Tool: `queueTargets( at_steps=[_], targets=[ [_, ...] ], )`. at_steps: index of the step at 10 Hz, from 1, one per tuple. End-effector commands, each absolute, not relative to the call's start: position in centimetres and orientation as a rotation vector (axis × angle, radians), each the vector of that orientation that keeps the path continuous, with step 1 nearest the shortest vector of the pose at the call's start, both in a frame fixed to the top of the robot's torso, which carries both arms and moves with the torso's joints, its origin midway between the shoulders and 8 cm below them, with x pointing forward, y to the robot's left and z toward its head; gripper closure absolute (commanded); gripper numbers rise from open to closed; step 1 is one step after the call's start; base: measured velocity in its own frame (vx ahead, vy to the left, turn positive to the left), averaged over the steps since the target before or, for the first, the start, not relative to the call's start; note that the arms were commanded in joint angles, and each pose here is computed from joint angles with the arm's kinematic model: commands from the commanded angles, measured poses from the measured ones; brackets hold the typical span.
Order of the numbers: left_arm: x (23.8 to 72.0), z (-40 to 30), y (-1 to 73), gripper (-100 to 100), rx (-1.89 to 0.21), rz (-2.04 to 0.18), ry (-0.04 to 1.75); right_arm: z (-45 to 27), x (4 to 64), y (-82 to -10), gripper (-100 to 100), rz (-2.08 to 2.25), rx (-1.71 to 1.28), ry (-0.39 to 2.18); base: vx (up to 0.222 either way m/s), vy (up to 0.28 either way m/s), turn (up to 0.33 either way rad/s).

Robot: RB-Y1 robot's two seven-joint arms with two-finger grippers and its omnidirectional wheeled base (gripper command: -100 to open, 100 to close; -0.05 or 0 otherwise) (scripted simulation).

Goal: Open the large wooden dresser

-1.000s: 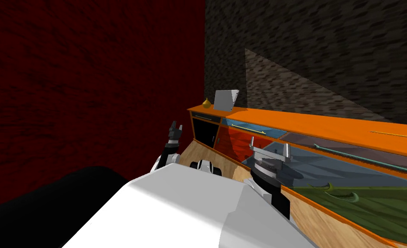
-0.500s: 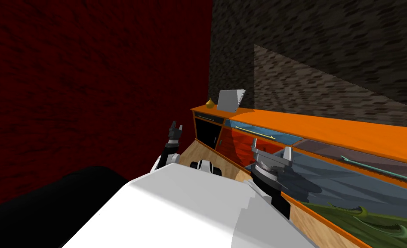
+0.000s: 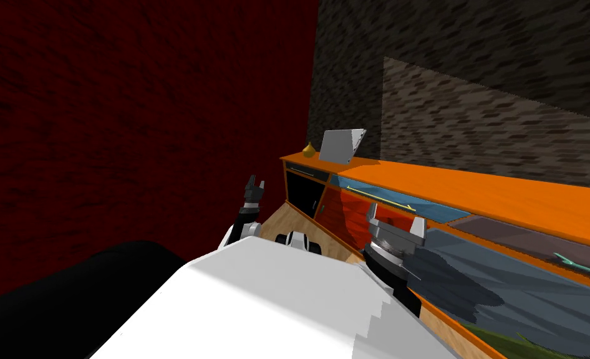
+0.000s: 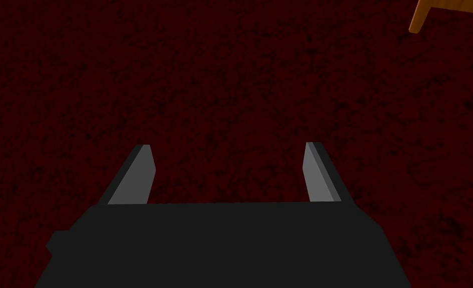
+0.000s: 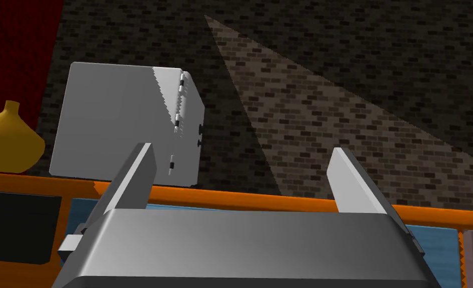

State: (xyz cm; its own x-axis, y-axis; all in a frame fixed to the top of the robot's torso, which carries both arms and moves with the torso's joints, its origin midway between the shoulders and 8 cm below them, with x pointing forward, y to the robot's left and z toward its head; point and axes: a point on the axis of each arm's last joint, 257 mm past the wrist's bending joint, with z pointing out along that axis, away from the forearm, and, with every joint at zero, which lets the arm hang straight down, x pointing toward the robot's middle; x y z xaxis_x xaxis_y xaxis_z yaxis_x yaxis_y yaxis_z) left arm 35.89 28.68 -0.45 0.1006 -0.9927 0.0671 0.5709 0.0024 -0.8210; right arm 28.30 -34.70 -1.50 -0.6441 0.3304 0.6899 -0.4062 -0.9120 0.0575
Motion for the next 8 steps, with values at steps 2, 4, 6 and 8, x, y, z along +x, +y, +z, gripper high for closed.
queueTargets(
  at_steps=[2,4,6,8],
  targets=[
    [35.9,-0.4,28.7,0,-0.829,-1.377,0.658,-2.1,27.8,-35.4,-100,2.617,1.048,-0.252,0.024,-0.025,0.219],
    [35.9,-0.5,28.7,0,-0.829,-1.376,0.658,-2.7,27.4,-36.0,-100,2.658,1.053,-0.327,0.019,-0.023,0.084],
    [35.9,-0.5,28.7,0,-0.829,-1.376,0.658,-2.7,27.4,-36.0,-100,2.687,1.056,-0.348,0.02,-0.028,0.075],
    [35.9,-0.4,28.7,0,-0.829,-1.377,0.658,-3.3,26.9,-36.6,-100,2.739,1.059,-0.435,0.018,-0.031,0.195]
  ],
)
